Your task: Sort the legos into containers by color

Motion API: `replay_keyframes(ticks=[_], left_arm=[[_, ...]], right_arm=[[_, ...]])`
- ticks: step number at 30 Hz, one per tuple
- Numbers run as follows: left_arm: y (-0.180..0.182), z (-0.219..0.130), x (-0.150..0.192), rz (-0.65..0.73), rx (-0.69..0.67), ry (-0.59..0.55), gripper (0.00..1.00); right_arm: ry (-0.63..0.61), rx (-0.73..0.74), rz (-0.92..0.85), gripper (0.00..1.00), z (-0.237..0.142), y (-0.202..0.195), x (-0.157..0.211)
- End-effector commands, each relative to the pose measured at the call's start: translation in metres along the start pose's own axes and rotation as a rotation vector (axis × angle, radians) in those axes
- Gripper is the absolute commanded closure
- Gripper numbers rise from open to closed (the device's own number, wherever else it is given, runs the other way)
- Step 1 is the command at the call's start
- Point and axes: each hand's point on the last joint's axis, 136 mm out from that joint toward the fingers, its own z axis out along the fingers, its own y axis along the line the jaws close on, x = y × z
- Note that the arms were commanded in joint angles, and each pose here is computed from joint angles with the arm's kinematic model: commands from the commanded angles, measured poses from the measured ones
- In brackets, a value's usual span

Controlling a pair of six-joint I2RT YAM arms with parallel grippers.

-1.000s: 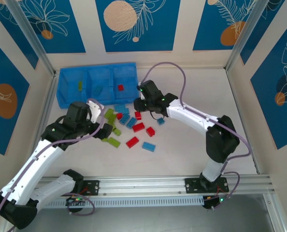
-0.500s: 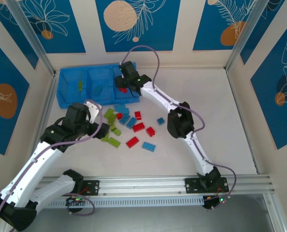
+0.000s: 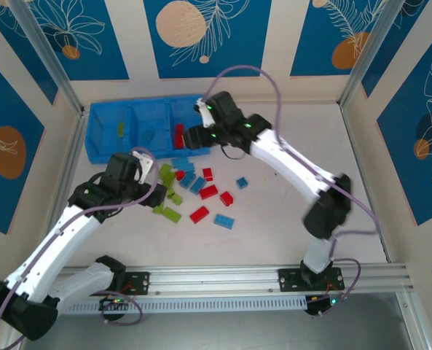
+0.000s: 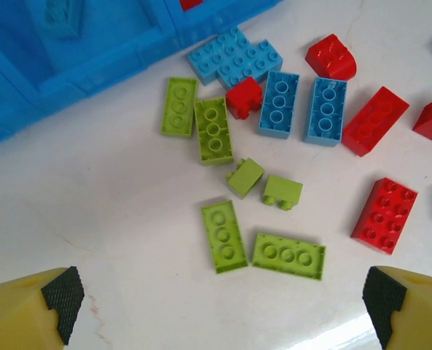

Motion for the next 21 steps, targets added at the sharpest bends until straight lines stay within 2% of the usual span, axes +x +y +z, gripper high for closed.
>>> replay_keyframes(ticks=[1, 4, 7, 13, 18, 21], left_arm=[[-0.012, 0.013, 0.001, -0.162, 0.051, 0.066, 0.08], [-0.02, 0.042, 0.0, -0.203, 0.065, 0.127, 0.25], [-0.015, 0.075, 0.0, -0.211, 0.026, 0.192, 0.33], [-0.007, 0.139, 0.004, -0.232, 0.02, 0.301, 0.34], [0.002, 0.17, 0.008, -0.233, -0.009, 0.345, 0.27], [0.003, 0.184, 0.01, -0.23, -0.002, 0.363, 0.29]], right_arm=[[0.055, -0.1, 0.049, 0.27, -0.032, 0.017, 0.046], [0.098, -0.12, 0.103, 0.26, -0.057, 0.019, 0.088], [0.129, -0.117, 0.15, 0.25, -0.073, 0.017, 0.121], [0.114, -0.071, 0.192, 0.23, -0.086, 0.004, 0.143], [0.098, -0.056, 0.186, 0.23, -0.091, 0.002, 0.141], [0.102, -0.051, 0.189, 0.23, -0.091, 0.001, 0.142]])
